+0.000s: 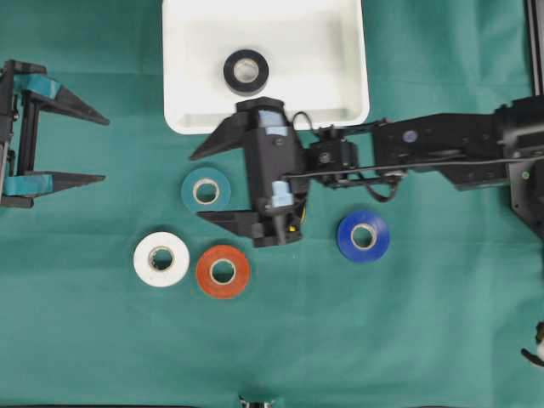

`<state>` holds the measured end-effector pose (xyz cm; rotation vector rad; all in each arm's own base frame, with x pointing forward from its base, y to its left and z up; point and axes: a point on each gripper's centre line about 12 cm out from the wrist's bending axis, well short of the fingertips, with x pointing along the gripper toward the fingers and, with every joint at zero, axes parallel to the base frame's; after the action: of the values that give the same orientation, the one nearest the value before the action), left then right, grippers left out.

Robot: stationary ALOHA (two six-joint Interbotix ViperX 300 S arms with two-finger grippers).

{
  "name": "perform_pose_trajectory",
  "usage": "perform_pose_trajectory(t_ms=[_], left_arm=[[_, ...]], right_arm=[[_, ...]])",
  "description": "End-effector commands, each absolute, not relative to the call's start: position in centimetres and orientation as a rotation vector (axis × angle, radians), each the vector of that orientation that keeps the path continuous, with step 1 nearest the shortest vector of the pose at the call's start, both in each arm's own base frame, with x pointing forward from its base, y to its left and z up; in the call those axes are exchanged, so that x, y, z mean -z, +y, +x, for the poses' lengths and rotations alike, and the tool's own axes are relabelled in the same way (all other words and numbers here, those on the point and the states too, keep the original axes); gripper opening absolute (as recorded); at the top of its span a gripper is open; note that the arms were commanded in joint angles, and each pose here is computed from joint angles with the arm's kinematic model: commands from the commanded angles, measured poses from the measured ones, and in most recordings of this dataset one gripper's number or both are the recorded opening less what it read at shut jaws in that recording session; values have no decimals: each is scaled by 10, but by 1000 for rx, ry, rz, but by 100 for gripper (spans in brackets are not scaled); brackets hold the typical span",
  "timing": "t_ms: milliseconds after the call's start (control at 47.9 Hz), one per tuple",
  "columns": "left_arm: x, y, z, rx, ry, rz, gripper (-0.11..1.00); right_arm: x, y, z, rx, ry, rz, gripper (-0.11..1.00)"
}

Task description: Pick up the tape from a random location and place it into the white case.

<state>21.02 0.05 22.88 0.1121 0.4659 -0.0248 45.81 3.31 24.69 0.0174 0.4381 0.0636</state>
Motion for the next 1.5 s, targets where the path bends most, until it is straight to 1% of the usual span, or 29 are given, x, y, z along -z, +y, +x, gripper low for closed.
perform_pose_trajectory(t_ms=[0, 313, 543, 668, 856, 1169, 1483], left_arm=[[-232, 0, 212, 26, 458, 109, 98], [-231, 0, 211, 26, 466, 109, 98], [-231, 0, 211, 26, 466, 109, 98], [-231, 0, 212, 26, 464, 109, 98], [-232, 0, 212, 26, 464, 109, 98], [-232, 0, 212, 26, 464, 111, 98], [-232, 0, 212, 26, 463, 109, 98]], right_arm=[[-267, 35, 471, -66, 384, 19, 92], [-268, 37, 496, -67, 384, 15, 92], [-268, 37, 499, -67, 390, 14, 92], [-264, 35, 497, -62, 423, 17, 92], [-256, 35, 495, -57, 509, 30, 92], [-236, 35, 494, -13, 780, 102, 92], [-218, 35, 491, 12, 950, 115, 92]])
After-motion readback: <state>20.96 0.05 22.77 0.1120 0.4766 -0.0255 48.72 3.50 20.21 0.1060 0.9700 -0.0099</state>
